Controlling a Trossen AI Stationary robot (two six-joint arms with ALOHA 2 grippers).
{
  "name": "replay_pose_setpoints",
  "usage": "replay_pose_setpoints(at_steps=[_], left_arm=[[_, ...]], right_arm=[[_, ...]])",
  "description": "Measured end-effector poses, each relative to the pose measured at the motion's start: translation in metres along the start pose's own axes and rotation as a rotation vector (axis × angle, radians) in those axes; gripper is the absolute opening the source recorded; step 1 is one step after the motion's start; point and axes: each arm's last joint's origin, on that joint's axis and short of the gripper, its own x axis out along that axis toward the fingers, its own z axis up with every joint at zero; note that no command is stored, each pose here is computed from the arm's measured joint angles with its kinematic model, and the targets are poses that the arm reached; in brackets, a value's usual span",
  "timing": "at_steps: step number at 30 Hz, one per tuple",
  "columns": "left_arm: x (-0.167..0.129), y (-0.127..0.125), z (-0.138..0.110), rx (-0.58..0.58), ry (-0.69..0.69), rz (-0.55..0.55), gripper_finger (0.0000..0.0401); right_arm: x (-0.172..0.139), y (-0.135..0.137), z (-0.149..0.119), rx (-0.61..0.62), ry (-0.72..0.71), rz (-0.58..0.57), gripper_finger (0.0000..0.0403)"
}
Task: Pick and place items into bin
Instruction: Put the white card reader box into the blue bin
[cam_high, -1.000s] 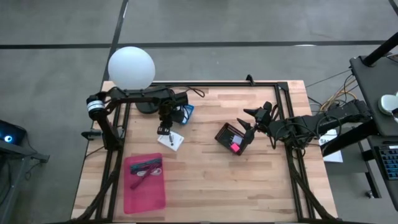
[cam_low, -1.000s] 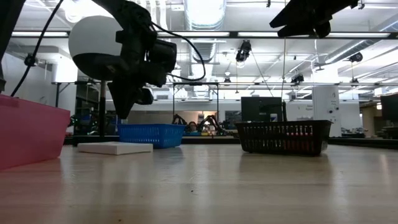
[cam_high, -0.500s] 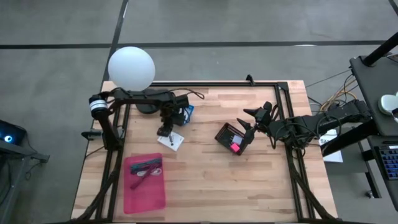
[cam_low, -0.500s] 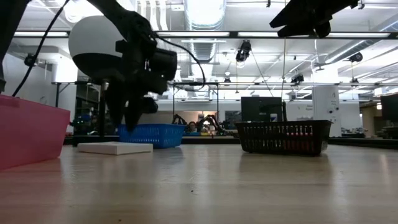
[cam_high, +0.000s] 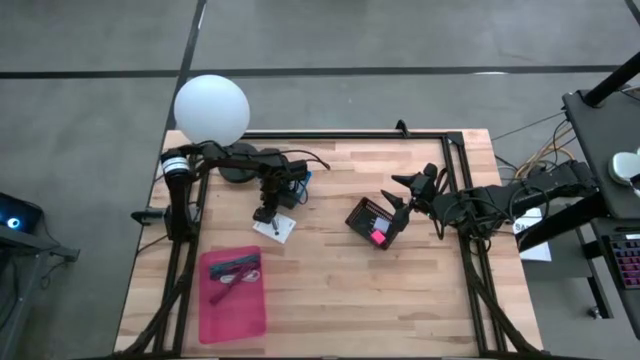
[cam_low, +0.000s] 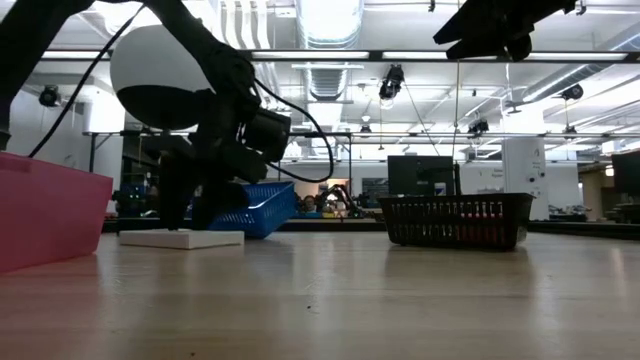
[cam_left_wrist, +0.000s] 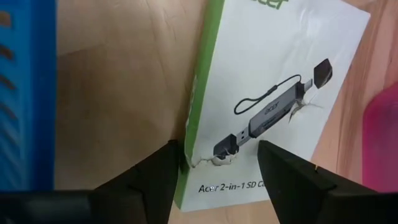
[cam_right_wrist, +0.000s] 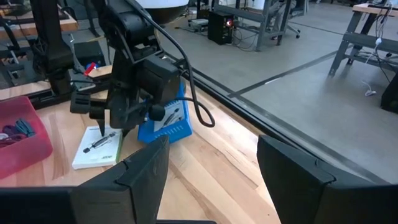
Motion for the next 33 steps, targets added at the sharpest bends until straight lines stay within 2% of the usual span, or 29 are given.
replay_pose_setpoints(at_steps=[4, 12, 16, 26, 33], left_arm=[[0.01, 0.003, 0.001, -0.01, 0.029, -0.021, 0.0176], [-0.007, 0.0, 0.004, 0.026, -0.011, 0.015, 0.0053], [-0.014, -0.001, 0.004, 0.036, -0.02, 0.046, 0.001], [-0.021, -0.005, 0.002, 0.021, 0.018, 0.03, 0.0], [-0.041, -0.011, 0.002, 0.034, -0.024, 0.073, 0.0002]], right_arm=[[0.0, 0.0, 0.0, 0.004, 0.0, 0.0, 0.0228], [0.0, 0.0, 0.0, -0.001, -0.001, 0.0, 0.0228], [0.0, 0.0, 0.0, -0.005, -0.001, 0.0, 0.0228], [0.0, 0.0, 0.0, -0.01, 0.0, 0.0, 0.0228], [0.0, 0.0, 0.0, -0.014, 0.0, 0.0, 0.0228]])
